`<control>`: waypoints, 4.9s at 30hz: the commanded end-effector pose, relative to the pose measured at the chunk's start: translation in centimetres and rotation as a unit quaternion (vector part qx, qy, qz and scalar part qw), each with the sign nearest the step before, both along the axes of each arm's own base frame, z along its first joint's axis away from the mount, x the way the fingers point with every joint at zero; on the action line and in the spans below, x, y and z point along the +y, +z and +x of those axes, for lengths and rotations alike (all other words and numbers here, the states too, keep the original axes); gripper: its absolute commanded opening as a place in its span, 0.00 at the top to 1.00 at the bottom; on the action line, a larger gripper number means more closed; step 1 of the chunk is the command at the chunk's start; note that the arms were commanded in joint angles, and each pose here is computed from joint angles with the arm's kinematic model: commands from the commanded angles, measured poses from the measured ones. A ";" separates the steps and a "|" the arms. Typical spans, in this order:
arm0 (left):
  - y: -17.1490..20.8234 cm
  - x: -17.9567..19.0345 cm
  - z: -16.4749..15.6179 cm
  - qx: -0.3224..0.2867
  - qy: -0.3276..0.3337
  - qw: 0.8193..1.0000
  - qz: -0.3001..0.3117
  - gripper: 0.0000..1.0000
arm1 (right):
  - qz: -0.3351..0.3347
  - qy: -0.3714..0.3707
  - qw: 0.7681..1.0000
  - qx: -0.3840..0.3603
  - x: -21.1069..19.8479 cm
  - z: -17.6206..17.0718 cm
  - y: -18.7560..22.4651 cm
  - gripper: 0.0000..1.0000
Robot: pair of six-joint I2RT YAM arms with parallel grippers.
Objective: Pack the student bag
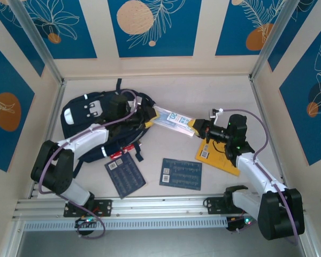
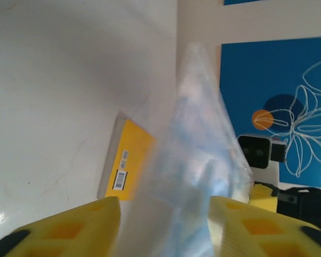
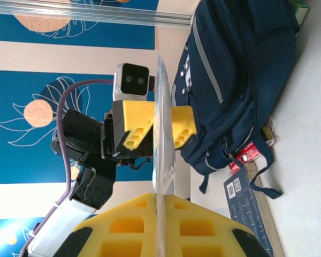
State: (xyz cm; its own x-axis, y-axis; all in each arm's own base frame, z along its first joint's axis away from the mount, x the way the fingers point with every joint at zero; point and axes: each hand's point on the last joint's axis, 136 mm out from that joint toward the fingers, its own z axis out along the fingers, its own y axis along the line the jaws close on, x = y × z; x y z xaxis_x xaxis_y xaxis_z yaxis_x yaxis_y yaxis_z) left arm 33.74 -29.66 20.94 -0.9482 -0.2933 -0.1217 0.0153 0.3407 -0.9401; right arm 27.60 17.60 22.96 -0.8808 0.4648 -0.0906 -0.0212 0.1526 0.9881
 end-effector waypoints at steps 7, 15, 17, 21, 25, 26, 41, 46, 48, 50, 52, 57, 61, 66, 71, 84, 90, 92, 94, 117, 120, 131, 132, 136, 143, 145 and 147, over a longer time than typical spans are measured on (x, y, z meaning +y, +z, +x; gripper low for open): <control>3.5 0.4 0.4 -0.037 0.022 0.998 -0.045 0.78 | 0.018 -0.001 1.000 -0.011 0.2 -0.4 0.8 0.83; 3.6 0.8 0.9 -0.036 0.047 0.997 -0.052 0.85 | 0.023 -0.013 0.999 -0.027 1.1 -0.8 0.9 0.55; 3.5 0.9 0.9 -0.035 0.049 0.997 -0.050 0.85 | 0.023 -0.018 0.999 -0.029 1.2 -0.8 0.8 0.54; 3.1 1.1 0.8 -0.035 0.054 0.997 -0.045 0.86 | 0.020 -0.037 0.998 -0.038 1.2 -0.7 0.8 0.71; 2.8 1.4 0.7 -0.041 0.056 0.997 -0.030 0.86 | 0.009 -0.050 0.998 -0.034 0.8 -0.6 0.3 0.94; 2.8 1.5 0.7 -0.044 0.057 0.997 -0.025 0.86 | 0.005 -0.053 0.998 -0.028 0.7 -0.6 0.0 0.97; -1.3 12.4 4.6 -0.037 0.149 0.935 0.321 0.27 | -0.140 -0.086 0.986 -0.036 -2.7 -2.9 -2.6 1.00; -3.5 15.1 7.9 0.003 0.174 0.923 0.344 0.27 | -0.144 -0.086 0.985 -0.033 -3.0 -3.0 -3.1 1.00; -4.8 15.8 9.2 0.020 0.179 0.922 0.342 0.28 | -0.147 -0.087 0.985 -0.035 -3.2 -2.9 -3.1 1.00; -6.0 15.9 10.3 0.036 0.176 0.923 0.340 0.30 | -0.149 -0.087 0.984 -0.036 -3.3 -2.9 -3.3 1.00; -7.1 15.4 11.4 0.043 0.164 0.927 0.334 0.32 | -0.150 -0.089 0.984 -0.037 -3.4 -2.9 -3.4 1.00; -8.5 14.2 13.5 0.048 0.147 0.934 0.322 0.38 | -0.144 -0.089 0.985 -0.033 -3.7 -2.8 -4.1 1.00; -8.6 13.8 14.5 0.044 0.140 0.936 0.319 0.46 | -0.142 -0.086 0.986 -0.030 -3.9 -2.9 -4.5 1.00; -9.1 13.6 15.4 0.041 0.124 0.933 0.334 0.64 | -0.143 -0.088 0.985 -0.030 -4.1 -2.8 -4.8 1.00; -10.7 13.4 15.8 0.058 0.102 0.929 0.351 0.65 | -0.143 -0.086 0.985 -0.033 -4.0 -2.5 -4.4 1.00; -2.6 7.7 13.3 -0.047 0.015 0.940 0.337 1.00 | -0.193 -0.094 0.975 -0.061 -4.7 -2.2 -2.4 1.00; 5.1 5.6 9.1 -0.139 -0.026 0.933 0.332 1.00 | -0.201 -0.090 0.968 -0.121 -4.2 -1.8 1.8 1.00; 7.1 5.9 7.8 -0.159 -0.029 0.933 0.322 1.00 | -0.211 -0.091 0.963 -0.138 -4.0 -1.8 2.9 1.00; 9.1 6.0 6.6 -0.183 -0.032 0.932 0.311 1.00 | -0.222 -0.092 0.960 -0.143 -4.0 -1.8 3.3 1.00; 18.5 5.6 2.4 -0.287 -0.073 0.928 0.226 1.00 | -0.150 0.027 0.980 -0.124 0.9 -4.2 1.8 1.00; 18.7 5.5 2.2 -0.289 -0.076 0.929 0.219 1.00 | -0.136 0.033 0.982 -0.124 1.9 -3.4 2.5 1.00; 19.1 5.0 2.1 -0.294 -0.078 0.933 0.195 1.00 | -0.165 0.082 0.979 -0.084 8.2 0.5 1.1 1.00; 19.2 5.0 2.1 -0.294 -0.077 0.933 0.194 1.00 | -0.167 0.084 0.979 -0.082 8.9 0.9 0.8 1.00; 19.8 4.9 1.9 -0.298 -0.076 0.933 0.187 1.00 | -0.191 0.083 0.977 -0.047 11.8 2.9 -1.5 1.00; 20.2 4.7 1.8 -0.299 -0.079 0.934 0.177 1.00 | -0.210 0.100 0.973 -0.010 18.8 6.0 -5.1 1.00; 20.4 4.7 1.8 -0.300 -0.080 0.935 0.173 1.00 | -0.221 0.116 0.968 0.005 20.9 6.5 -6.6 1.00; 20.4 4.6 1.7 -0.299 -0.081 0.936 0.170 1.00 | -0.242 0.120 0.963 0.028 22.4 7.2 -8.4 1.00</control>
State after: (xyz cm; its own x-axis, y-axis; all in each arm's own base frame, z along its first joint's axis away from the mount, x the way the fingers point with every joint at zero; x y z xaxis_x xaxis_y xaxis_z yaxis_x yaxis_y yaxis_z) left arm 36.26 -24.07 33.94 -0.8413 0.0437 -0.5389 0.4143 0.6925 -0.5906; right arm 34.05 38.41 15.95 -0.9633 0.1530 -0.2205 -0.1006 0.5555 0.8254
